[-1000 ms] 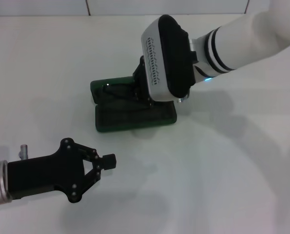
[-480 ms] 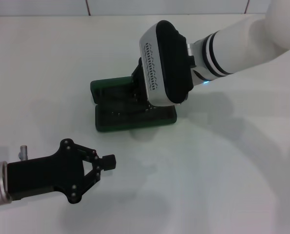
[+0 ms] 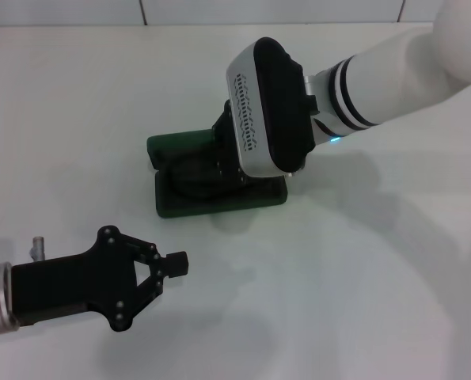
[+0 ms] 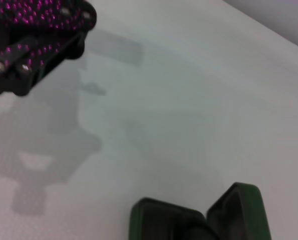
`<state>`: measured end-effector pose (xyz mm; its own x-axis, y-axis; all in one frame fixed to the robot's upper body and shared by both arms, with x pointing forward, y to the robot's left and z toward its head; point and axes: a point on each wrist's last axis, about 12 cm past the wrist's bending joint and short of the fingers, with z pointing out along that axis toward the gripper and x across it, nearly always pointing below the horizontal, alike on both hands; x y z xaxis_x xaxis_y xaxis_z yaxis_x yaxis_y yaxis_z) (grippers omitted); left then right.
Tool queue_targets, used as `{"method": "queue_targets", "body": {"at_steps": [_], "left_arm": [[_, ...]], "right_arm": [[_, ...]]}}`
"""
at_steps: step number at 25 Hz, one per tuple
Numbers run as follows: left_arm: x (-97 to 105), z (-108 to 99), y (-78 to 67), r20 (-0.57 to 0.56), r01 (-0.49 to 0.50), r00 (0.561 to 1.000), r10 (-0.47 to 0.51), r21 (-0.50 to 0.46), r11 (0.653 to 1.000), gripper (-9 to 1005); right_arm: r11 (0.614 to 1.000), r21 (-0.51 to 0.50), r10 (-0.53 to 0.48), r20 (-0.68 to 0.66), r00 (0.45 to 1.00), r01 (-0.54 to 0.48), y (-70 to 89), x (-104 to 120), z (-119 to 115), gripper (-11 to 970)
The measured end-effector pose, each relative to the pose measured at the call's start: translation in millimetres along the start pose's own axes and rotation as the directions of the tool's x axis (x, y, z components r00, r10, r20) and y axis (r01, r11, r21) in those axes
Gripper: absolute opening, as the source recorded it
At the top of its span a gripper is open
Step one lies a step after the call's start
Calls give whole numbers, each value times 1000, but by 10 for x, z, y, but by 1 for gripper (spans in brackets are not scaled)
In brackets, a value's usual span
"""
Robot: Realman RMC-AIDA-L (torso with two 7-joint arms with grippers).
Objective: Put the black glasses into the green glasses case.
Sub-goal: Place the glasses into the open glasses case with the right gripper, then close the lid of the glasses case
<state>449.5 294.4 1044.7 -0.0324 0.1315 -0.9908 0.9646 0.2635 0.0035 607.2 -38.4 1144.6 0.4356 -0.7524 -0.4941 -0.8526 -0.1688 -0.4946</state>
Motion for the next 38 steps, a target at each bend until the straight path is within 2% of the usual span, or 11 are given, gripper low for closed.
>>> {"method": "queue_targets", "body": {"at_steps": [8, 14, 19, 23, 24, 25, 26, 28, 31, 34, 38], "left_arm": [[-5, -13, 4, 3, 0, 1000, 0, -3, 1000, -1], [-5, 2, 3, 8, 5, 1000, -5, -3, 1000, -1], [-16, 2, 20, 14, 12, 1000, -12, -12, 1000, -1], [-42, -11, 71, 43, 37, 998, -34, -65, 997, 0], [-46, -11, 83, 54, 50, 997, -45, -83, 995, 0], [-46, -11, 83, 54, 50, 997, -45, -83, 995, 0], [-50, 0, 107, 78, 97, 993, -88, -119, 988, 0], [-51, 6, 127, 91, 132, 989, -120, -141, 981, 0], [-53, 19, 178, 98, 175, 982, -160, -168, 970, 0], [-45, 53, 226, 85, 195, 980, -182, -178, 965, -1], [16, 124, 275, 47, 214, 977, -209, -217, 953, 0]], "right_arm": [[995, -22, 98, 51, 994, -97, 78, 22, -119, 197], [974, -7, 224, 152, 963, -225, 97, 91, -306, 211], [931, -82, 364, 225, 904, -355, 131, 230, -521, 222], [865, -106, 500, 270, 823, -491, 255, 522, -712, 231], [848, -97, 526, 278, 804, -521, 294, 618, -765, 233], [829, -84, 551, 287, 784, -552, 337, 728, -821, 277], [810, -72, 574, 294, 764, -582, 382, 835, -873, 320], [770, -59, 617, 320, 719, -635, 485, 1034, -966, 407], [693, -54, 670, 414, 615, -719, 744, 1402, -1159, 496], [647, -46, 676, 497, 544, -761, 1037, 1674, -1302, 563], [619, -35, 679, 527, 511, -785, 1402, 1882, -1356, 653]]}}
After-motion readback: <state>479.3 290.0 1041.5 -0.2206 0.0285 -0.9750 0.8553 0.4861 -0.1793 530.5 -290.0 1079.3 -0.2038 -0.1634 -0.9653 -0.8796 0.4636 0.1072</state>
